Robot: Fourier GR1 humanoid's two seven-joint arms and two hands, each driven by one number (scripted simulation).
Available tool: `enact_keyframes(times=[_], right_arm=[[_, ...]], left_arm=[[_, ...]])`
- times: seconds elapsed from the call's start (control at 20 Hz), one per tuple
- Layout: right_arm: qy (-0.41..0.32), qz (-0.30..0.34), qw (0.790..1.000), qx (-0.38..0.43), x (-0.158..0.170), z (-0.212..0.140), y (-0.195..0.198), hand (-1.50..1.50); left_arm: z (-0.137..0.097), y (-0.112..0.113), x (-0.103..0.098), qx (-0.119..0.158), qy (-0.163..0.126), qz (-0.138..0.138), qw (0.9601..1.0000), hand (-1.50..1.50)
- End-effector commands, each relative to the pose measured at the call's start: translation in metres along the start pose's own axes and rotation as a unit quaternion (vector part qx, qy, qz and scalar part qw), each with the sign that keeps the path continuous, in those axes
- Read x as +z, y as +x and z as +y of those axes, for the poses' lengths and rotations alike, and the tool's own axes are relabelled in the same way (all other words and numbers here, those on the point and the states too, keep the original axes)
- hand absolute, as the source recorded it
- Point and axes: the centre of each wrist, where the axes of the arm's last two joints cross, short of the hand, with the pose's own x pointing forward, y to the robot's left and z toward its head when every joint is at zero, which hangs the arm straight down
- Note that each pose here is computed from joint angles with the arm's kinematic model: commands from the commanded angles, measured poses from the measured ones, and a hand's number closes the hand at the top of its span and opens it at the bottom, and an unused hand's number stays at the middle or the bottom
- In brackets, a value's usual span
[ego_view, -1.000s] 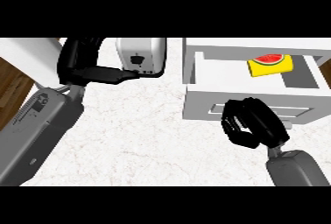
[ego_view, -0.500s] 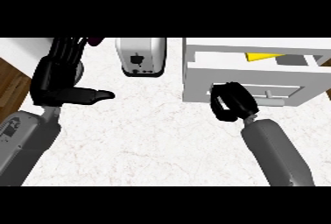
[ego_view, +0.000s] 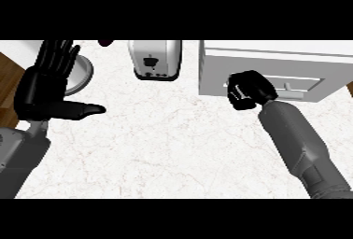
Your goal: Pick up the cup, place it into the drawer and close the drawer
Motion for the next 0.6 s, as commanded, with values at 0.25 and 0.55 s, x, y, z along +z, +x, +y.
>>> enact_keyframes(times=[0.25,0.55], right_arm=[[0.002,0.062,0.998,-0.033,0.002,-0.04,-0.032,1.5],[-0.02,0.052,0.997,-0.054,0.0,-0.061,-0.034,1.5]], left_arm=[[0.005,-0.008,0.008,0.024,-0.026,0.002,0.9994,-1.5],[-0.006,-0.014,0.006,0.035,-0.031,0.006,0.9989,-1.5]])
